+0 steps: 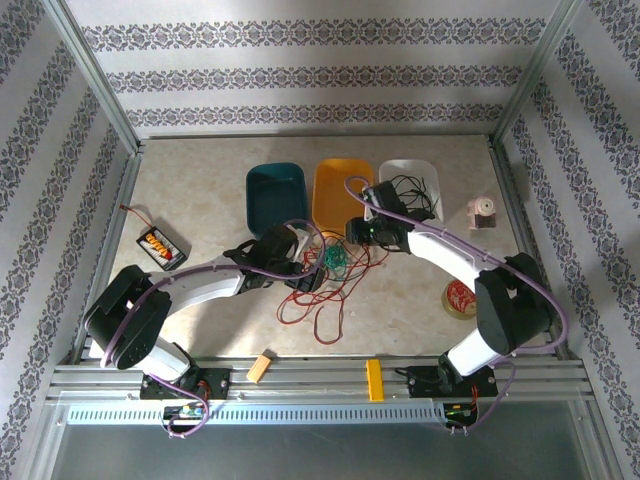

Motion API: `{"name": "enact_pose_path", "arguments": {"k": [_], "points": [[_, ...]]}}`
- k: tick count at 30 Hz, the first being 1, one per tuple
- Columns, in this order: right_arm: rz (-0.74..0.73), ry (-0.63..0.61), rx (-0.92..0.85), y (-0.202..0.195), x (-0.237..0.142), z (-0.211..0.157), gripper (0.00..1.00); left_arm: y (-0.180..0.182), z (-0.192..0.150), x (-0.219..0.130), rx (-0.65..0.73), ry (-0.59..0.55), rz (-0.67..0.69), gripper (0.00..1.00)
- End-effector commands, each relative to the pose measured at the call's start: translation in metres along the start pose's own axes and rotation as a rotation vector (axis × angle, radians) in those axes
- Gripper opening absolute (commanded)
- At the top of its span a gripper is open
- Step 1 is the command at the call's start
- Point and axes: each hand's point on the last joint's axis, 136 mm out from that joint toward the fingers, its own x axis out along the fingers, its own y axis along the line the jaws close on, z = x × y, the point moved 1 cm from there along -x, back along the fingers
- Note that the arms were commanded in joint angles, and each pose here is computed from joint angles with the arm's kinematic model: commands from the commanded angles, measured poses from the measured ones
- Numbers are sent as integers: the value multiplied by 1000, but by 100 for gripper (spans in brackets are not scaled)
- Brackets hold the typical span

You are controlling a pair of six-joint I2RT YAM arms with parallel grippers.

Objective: Untangle the cables

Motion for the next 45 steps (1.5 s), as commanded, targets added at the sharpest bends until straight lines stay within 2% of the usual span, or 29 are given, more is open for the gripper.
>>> {"name": "enact_pose_path", "arguments": {"k": [1, 5, 10, 20, 26, 28, 36, 38, 42, 44, 45], "points": [[-60, 84, 76, -15, 15, -24, 40, 6, 14, -5, -16, -31, 18, 99], [-143, 137, 102, -32, 30, -39, 33, 2, 33, -8, 10, -65, 19, 99], [-195, 163, 102, -43, 37, -48, 28, 1, 51, -10, 30, -100, 52, 99], [-263, 186, 102, -58, 46, -60, 25, -13, 54, 24, 66, -33, 86, 98], [-260, 191, 95, -57, 48, -58, 8, -2, 45, 43, 45, 14, 159, 88], [-256, 183, 95, -57, 44, -58, 5, 2, 38, 48, 48, 40, 180, 85], [-265, 106, 83, -58, 3, -51, 5, 13, 13, 63, 42, 122, 218, 57], [-272, 87, 88, -61, -6, -50, 5, 15, 9, 65, 44, 136, 225, 39], [-282, 50, 109, -66, -18, -45, 5, 17, 5, 66, 48, 150, 229, 8], [-282, 33, 125, -68, -21, -42, 5, 16, 4, 66, 49, 156, 224, 0], [-275, 29, 134, -68, -22, -42, 5, 16, 4, 66, 47, 158, 224, 0]]}}
